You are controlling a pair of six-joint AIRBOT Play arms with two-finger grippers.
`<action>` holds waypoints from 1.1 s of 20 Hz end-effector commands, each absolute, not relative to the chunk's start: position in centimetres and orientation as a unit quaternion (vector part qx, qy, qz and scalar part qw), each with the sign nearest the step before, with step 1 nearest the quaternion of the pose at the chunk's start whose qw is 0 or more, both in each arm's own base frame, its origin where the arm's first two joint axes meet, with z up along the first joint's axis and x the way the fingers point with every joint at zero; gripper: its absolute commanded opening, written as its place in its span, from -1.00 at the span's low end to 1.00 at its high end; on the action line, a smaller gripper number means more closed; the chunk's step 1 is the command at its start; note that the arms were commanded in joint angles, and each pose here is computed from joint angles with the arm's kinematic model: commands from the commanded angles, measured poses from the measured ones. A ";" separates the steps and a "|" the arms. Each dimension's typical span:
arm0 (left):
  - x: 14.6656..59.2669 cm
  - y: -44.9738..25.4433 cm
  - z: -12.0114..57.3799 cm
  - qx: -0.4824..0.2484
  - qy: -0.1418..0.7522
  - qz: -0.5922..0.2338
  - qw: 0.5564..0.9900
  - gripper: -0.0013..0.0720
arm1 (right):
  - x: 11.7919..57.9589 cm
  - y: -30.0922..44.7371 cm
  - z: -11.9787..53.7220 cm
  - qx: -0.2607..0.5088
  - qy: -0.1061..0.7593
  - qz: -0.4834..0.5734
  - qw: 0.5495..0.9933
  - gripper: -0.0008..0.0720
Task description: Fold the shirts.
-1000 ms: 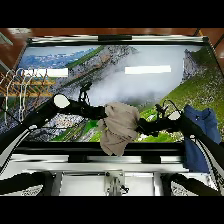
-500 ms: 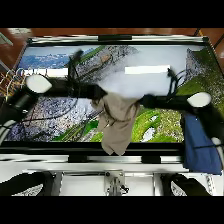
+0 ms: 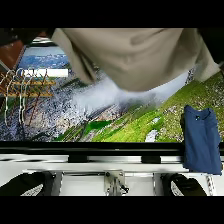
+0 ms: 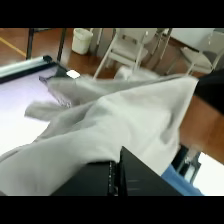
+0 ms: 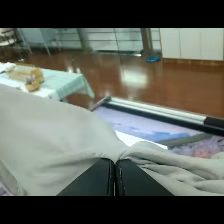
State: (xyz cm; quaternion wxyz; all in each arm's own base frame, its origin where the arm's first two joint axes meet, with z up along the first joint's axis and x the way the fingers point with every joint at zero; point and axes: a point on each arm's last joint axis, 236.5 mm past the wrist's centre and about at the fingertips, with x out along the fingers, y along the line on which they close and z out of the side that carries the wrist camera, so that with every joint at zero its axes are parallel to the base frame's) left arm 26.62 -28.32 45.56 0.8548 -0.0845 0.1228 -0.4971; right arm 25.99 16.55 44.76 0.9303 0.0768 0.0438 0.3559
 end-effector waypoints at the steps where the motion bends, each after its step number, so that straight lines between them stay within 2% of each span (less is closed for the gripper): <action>1: 25.7 -25.7 37.6 -0.007 0.280 -0.447 0.850 -0.85 | 22.6 16.9 40.2 0.047 0.165 0.370 0.913 -0.80; 4: 27.3 -23.7 29.5 0.033 0.392 -0.388 0.834 -0.85 | 21.2 15.7 30.7 0.020 0.370 0.356 0.858 -0.80; 8: 26.3 -23.2 16.2 0.038 0.544 -0.354 0.760 -0.85 | 21.2 15.6 18.9 0.060 0.519 0.344 0.780 -0.80; 10: 26.3 -23.2 10.6 0.024 0.576 -0.333 0.746 -0.85 | 24.0 15.8 13.2 0.088 0.519 0.323 0.786 -0.80; 13: 28.2 -22.8 6.2 -0.017 0.584 -0.291 0.757 -0.85 | 29.0 15.5 7.8 0.117 0.506 0.285 0.805 -0.80; 15: 30.7 -22.8 5.8 -0.050 0.567 -0.268 0.777 -0.85 | 32.3 16.4 6.4 0.147 0.491 0.284 0.810 -0.80; 18: 35.3 -23.3 6.0 -0.093 0.514 -0.248 0.816 -0.85 | 37.3 18.3 5.6 0.231 0.454 0.286 0.812 -0.80; 22: 39.4 -24.0 3.9 -0.126 0.482 -0.223 0.838 -0.85 | 42.5 19.7 4.5 0.332 0.438 0.267 0.792 -0.80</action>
